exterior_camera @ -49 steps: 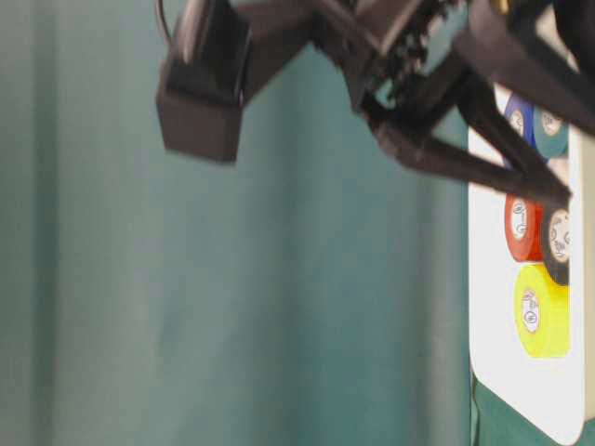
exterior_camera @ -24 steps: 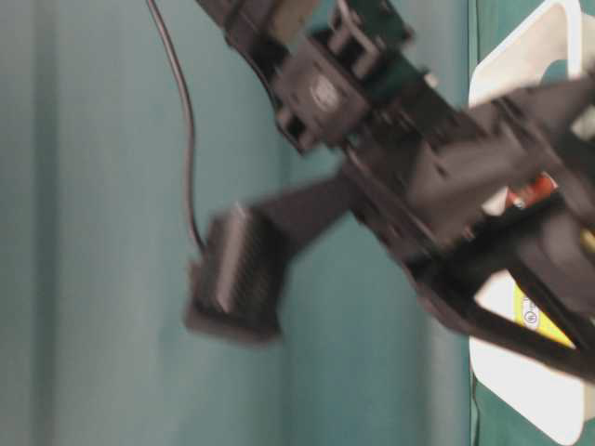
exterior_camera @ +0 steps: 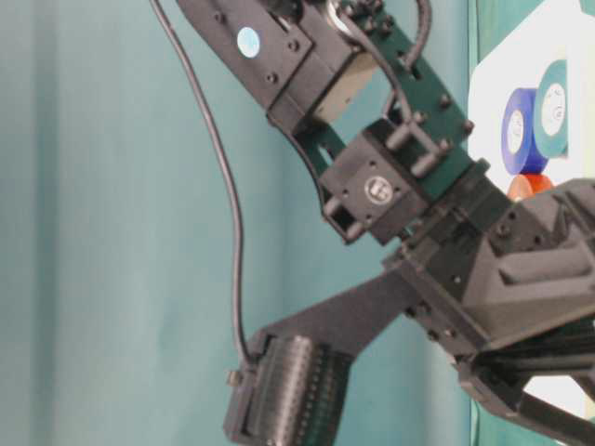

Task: Put the tape into the white case with the right arm.
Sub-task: 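Move the right gripper down onto the white tape roll's core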

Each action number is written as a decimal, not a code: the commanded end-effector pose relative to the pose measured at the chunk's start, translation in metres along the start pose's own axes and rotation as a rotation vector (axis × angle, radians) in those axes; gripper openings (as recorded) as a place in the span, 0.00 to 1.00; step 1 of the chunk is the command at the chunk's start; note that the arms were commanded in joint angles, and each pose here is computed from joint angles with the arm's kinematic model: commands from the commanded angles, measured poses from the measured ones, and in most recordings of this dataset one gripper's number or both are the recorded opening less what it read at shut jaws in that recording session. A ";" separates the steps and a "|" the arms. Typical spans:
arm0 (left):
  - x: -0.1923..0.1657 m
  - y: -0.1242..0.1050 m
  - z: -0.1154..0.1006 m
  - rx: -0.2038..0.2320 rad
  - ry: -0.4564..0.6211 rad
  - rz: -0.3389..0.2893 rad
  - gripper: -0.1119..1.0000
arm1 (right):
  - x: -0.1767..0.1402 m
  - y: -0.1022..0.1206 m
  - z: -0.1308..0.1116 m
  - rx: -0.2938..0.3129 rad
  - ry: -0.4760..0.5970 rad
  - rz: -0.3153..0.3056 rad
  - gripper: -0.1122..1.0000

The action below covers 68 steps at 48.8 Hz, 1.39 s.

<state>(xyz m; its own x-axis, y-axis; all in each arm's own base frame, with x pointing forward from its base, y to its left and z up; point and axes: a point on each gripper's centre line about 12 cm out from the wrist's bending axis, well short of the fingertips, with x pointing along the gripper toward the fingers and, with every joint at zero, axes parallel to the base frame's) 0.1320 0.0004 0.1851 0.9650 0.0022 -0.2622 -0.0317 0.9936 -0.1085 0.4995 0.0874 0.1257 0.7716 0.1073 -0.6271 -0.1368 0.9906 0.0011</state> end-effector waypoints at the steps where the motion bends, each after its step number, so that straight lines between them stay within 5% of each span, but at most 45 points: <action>1: 0.000 0.000 0.005 -0.003 -0.012 0.000 0.10 | -0.006 0.002 0.017 -0.004 -0.044 0.007 0.69; 38: 0.000 0.000 0.005 -0.002 -0.012 0.000 0.10 | 0.020 -0.004 -0.007 0.003 0.014 -0.003 0.66; 42: 0.000 0.000 0.005 -0.002 -0.012 0.000 0.10 | 0.020 -0.004 -0.007 0.005 0.014 -0.003 0.57; 52: 0.000 0.000 0.005 -0.002 -0.012 0.000 0.10 | 0.020 -0.004 -0.005 0.002 0.008 -0.002 0.15; 68: 0.000 0.000 0.005 -0.002 -0.012 0.000 0.10 | 0.017 -0.005 -0.001 0.002 0.000 -0.005 0.14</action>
<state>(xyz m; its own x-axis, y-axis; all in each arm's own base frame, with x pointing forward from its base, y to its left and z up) 0.1320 0.0002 0.1851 0.9650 0.0007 -0.2622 -0.0302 0.9936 -0.1085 0.5058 0.0823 0.0912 0.7361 0.0925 -0.6705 -0.1265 0.9920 -0.0019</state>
